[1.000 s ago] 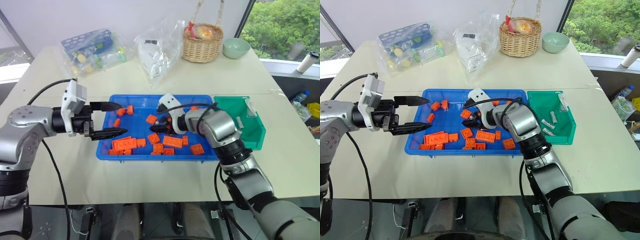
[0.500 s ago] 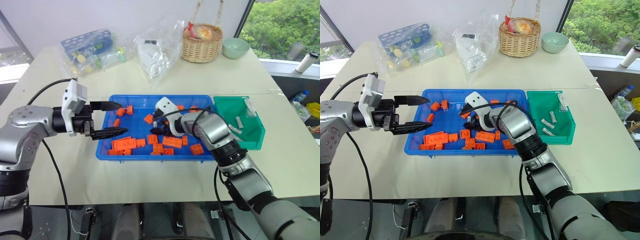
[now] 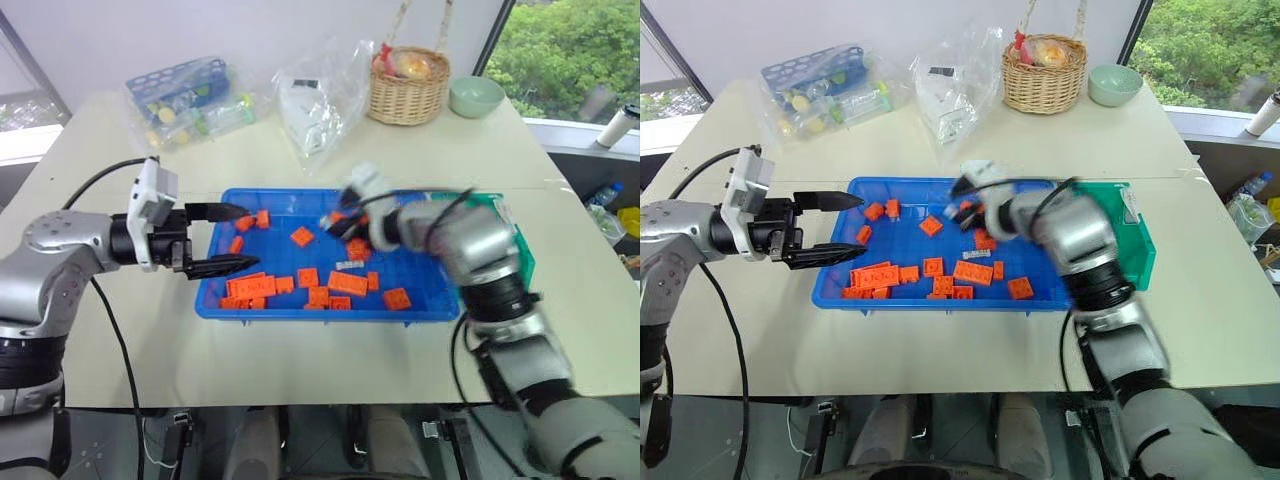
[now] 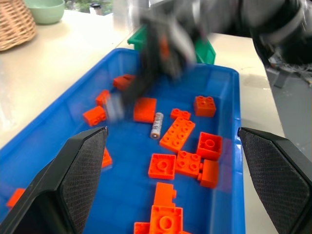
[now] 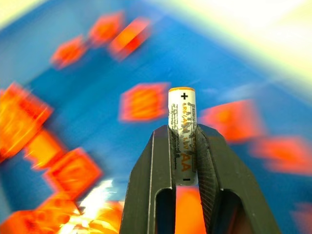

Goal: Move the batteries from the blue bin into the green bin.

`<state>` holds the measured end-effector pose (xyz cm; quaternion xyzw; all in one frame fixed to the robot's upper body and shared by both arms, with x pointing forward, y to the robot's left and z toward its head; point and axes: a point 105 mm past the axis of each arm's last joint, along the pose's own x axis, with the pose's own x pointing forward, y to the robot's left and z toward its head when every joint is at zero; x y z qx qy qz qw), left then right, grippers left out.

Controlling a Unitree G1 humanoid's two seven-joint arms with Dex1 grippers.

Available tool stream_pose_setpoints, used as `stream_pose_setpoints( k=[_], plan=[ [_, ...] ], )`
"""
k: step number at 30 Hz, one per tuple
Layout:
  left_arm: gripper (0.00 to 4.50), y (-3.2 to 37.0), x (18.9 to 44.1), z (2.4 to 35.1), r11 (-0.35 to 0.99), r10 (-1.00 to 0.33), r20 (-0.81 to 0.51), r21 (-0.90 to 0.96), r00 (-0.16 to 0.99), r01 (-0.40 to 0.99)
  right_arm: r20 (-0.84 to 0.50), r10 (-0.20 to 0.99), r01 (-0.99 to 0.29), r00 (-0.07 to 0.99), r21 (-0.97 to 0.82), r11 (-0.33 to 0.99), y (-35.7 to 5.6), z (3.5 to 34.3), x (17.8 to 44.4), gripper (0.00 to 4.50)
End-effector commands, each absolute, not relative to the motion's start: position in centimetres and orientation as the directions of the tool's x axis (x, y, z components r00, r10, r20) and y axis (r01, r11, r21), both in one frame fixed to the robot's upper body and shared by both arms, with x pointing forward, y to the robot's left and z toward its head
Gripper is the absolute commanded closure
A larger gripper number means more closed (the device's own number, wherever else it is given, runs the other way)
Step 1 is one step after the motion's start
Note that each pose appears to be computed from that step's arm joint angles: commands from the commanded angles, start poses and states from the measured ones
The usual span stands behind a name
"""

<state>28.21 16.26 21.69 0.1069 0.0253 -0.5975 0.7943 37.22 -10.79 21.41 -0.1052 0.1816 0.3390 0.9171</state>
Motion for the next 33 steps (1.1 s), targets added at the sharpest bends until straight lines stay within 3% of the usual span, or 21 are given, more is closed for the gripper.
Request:
stream_pose_setpoints(
  k=[1,4,8,10,12,15,19,23,27,33],
  plan=[
    [0.00,15.5,28.0,22.4,0.226,-0.956,-0.146,0.179,0.253,0.957,-0.362,0.490,-0.560,0.793,-0.119,0.820,-16.1,24.3,35.8,4.42],
    [0.00,15.2,28.4,22.2,0.212,-0.961,-0.140,0.174,0.237,0.962,-0.433,0.364,-0.459,0.825,-0.139,0.877,-21.1,23.0,33.8,4.42],
    [0.00,14.8,28.9,22.1,0.190,-0.967,-0.135,0.175,0.215,0.966,-0.498,0.284,-0.399,0.819,-0.139,0.906,-23.8,20.7,32.1,4.42],
    [0.00,14.6,29.1,22.1,0.182,-0.969,-0.133,0.177,0.206,0.967,-0.510,0.273,-0.384,0.816,-0.125,0.915,-24.1,20.0,31.8,3.39],
    [0.00,14.4,29.3,22.2,0.172,-0.971,-0.132,0.181,0.198,0.968,-0.504,0.239,-0.361,0.830,-0.159,0.919,-24.7,19.8,32.1,2.66],
    [0.00,14.3,29.4,22.3,0.165,-0.973,-0.131,0.183,0.190,0.969,-0.449,0.246,-0.372,0.859,-0.218,0.902,-24.5,21.0,33.0,1.22],
    [0.00,14.3,29.4,22.3,0.159,-0.974,-0.134,0.187,0.185,0.969,-0.347,0.524,-0.629,0.777,-0.410,0.661,-19.1,25.4,33.8,1.22],
    [0.00,14.3,29.2,22.4,0.163,-0.972,-0.135,0.192,0.191,0.968,-0.443,0.724,-0.837,0.529,-0.411,0.360,-13.4,25.3,33.8,1.22],
    [0.00,14.6,28.9,22.4,0.182,-0.968,-0.136,0.197,0.211,0.963,-0.560,0.751,-0.908,0.349,-0.400,0.124,-9.7,23.4,34.8,1.22],
    [0.00,15.1,28.2,22.5,0.229,-0.957,-0.133,0.203,0.259,0.952,-0.666,0.707,-0.929,0.237,-0.369,-0.036,-7.6,20.2,36.8,1.22]
  ],
)
